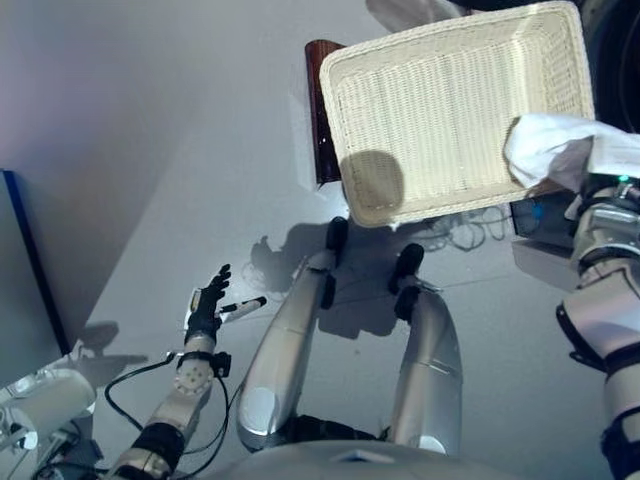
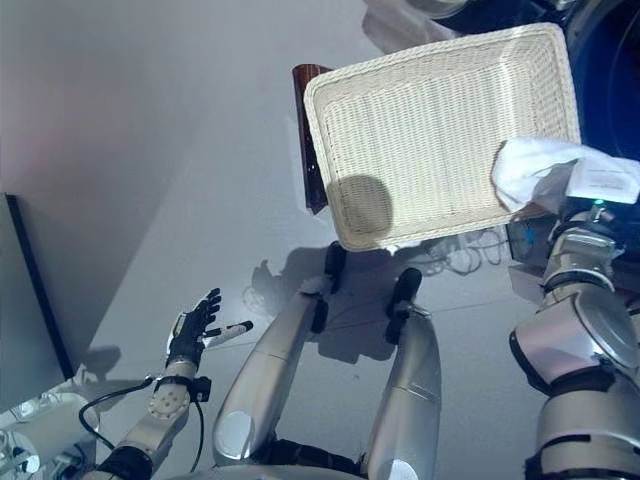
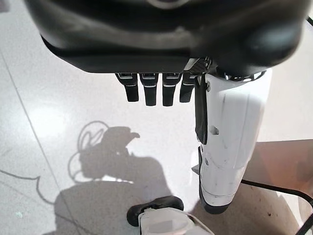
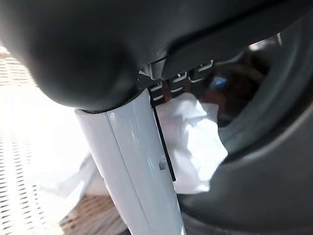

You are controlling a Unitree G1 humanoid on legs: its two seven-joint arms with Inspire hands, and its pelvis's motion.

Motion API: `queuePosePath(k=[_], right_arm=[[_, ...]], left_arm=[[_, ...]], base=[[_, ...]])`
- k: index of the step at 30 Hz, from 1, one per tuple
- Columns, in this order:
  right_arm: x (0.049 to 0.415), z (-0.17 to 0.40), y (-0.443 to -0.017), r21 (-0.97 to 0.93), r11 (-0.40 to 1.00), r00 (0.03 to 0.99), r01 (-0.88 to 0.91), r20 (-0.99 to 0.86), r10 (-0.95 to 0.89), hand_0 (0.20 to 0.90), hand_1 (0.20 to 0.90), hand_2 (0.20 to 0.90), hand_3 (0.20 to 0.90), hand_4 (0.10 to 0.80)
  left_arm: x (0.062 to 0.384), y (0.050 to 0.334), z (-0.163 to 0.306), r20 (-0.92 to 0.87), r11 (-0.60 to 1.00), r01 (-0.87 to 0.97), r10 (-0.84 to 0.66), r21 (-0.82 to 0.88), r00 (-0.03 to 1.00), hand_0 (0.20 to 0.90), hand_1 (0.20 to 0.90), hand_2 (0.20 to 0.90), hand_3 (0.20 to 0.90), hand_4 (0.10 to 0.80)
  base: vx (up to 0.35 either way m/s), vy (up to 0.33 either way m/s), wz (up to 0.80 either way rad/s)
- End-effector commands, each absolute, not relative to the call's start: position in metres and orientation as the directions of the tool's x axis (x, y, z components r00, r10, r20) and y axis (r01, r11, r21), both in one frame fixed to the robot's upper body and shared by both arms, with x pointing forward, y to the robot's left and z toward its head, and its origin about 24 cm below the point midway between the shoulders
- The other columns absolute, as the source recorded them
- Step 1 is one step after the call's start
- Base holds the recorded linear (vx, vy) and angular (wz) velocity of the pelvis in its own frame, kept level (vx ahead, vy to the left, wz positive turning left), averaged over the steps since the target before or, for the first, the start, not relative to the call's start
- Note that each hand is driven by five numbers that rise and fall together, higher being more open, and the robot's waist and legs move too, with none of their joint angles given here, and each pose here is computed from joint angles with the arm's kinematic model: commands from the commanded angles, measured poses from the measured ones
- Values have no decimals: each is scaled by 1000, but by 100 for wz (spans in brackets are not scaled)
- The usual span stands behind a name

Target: Pick up the clothes and place them into the washing machine

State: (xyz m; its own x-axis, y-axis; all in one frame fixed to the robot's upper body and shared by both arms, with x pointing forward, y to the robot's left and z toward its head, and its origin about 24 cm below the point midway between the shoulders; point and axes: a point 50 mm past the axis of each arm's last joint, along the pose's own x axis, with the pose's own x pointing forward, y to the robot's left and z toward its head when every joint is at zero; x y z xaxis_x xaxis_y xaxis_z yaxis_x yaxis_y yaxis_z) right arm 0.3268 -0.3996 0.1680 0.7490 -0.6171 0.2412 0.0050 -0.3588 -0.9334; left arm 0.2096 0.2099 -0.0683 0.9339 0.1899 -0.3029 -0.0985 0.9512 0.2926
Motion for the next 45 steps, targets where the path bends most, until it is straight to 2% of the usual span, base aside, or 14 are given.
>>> queuePosePath(k=[1,10,11,12,16,28,45], right_arm=[[312,225,-425,-879,-472,657,69,396,-642,900,900,900,900,800],[316,225,-420,-903,-412,648,125,389,-655,900,900,900,900,800],[317,225,-420,-905,-406,647,129,387,-657,499,499,499,499,514],[317,225,-419,-905,-405,645,132,389,-658,200,200,200,200,300],[303,224,-433,-902,-416,620,114,392,-680,200,200,200,200,300],[305,221,-431,-904,-418,630,92,377,-679,200,200,200,200,300],[309,182,-421,-932,-358,661,47,298,-688,200,200,200,200,300]], left_arm=[[187,231,-74,-315,922,-178,292,345,903,900,900,900,900,800],[191,236,-71,-299,916,-219,324,336,898,900,900,900,900,800],[192,235,-71,-299,916,-216,322,337,898,900,900,900,900,800],[193,235,-70,-293,918,-217,319,332,901,900,900,900,900,800],[194,233,-68,-284,922,-214,310,323,907,900,900,900,900,800],[194,237,-68,-282,915,-217,319,339,905,900,900,900,900,800],[191,229,-68,-302,926,-117,234,358,924,900,900,900,900,800]], base=[[-5,44,15],[-12,36,15],[-10,76,14],[-3,51,3],[-2,44,2],[2,29,1],[7,-1,-1]])
